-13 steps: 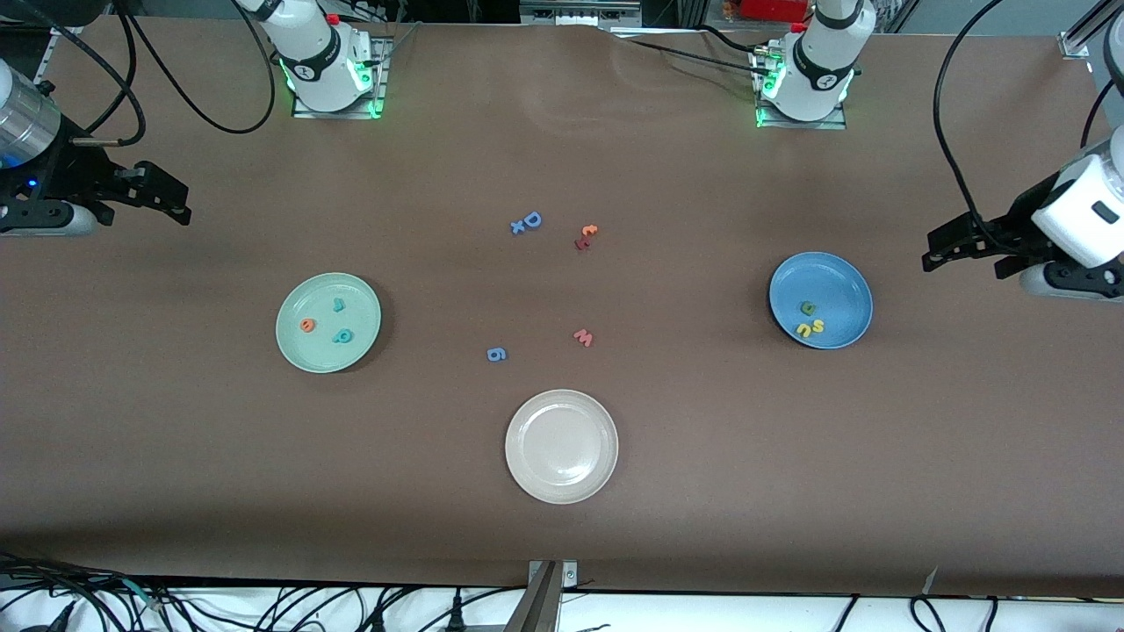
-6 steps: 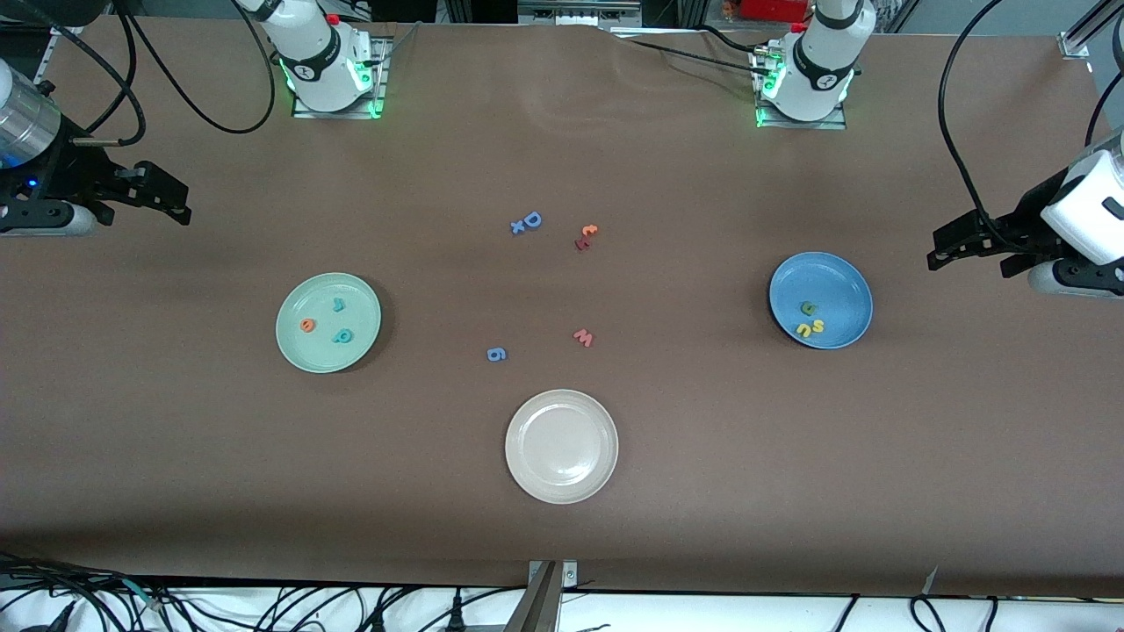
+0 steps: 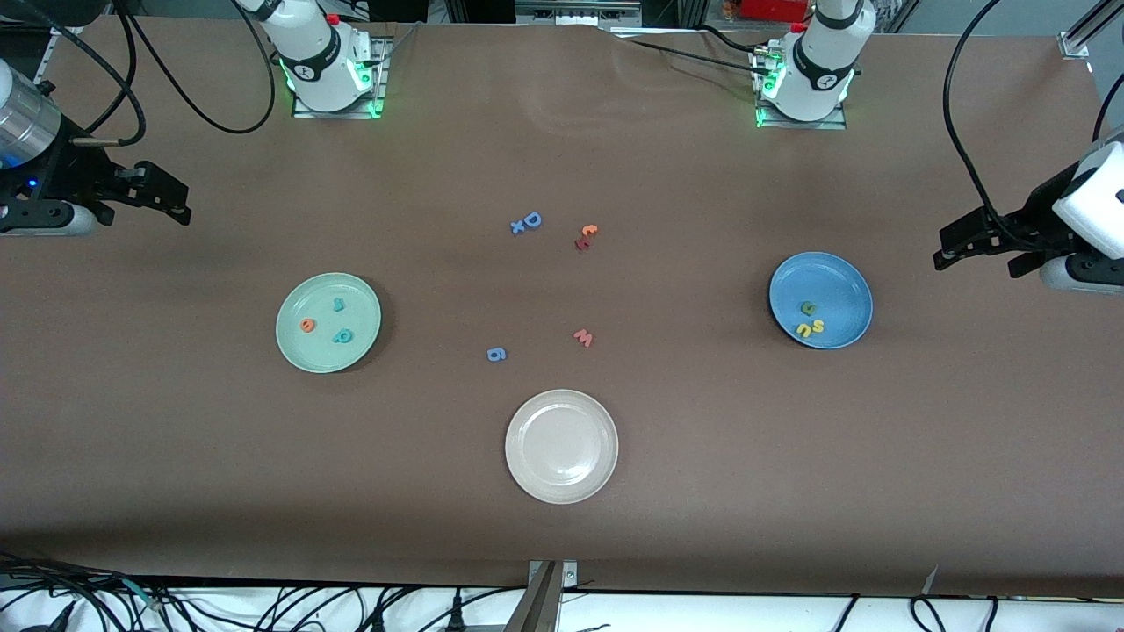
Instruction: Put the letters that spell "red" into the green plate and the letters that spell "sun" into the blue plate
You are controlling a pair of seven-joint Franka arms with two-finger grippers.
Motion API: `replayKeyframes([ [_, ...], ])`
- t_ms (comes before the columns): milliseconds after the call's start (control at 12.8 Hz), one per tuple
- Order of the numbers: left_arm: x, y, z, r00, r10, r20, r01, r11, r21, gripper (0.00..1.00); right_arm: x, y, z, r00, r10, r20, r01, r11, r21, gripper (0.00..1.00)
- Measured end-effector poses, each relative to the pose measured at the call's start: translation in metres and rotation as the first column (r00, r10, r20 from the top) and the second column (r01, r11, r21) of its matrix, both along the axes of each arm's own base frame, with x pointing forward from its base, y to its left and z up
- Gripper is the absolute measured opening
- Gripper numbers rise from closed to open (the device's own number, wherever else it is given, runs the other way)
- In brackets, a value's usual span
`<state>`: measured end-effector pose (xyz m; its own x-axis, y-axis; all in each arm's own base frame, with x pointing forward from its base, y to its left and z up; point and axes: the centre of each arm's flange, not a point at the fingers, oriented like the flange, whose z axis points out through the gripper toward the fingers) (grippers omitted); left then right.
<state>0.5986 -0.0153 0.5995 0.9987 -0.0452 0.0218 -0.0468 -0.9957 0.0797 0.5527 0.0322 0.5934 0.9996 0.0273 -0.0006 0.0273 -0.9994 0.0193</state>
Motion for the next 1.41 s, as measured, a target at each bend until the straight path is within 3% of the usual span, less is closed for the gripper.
replayKeyframes([
  [392,-0.004,-0.001,0.008,1.0,-0.002,0.007,0.002,1.0,-0.001,1.0,0.0,0.0,0.0,1.0,0.001,0.0,-0.001,1.0,0.0,1.0],
  [1020,-0.039,-0.004,0.026,1.0,-0.013,0.009,0.013,1.0,-0.008,1.0,-0.003,0.001,-0.002,1.0,0.001,-0.024,-0.001,1.0,0.0,1.0],
  [1412,-0.038,-0.003,0.021,1.0,-0.012,-0.001,0.012,1.0,-0.008,1.0,-0.003,0.001,-0.002,1.0,0.001,-0.025,-0.001,1.0,0.0,1.0],
])
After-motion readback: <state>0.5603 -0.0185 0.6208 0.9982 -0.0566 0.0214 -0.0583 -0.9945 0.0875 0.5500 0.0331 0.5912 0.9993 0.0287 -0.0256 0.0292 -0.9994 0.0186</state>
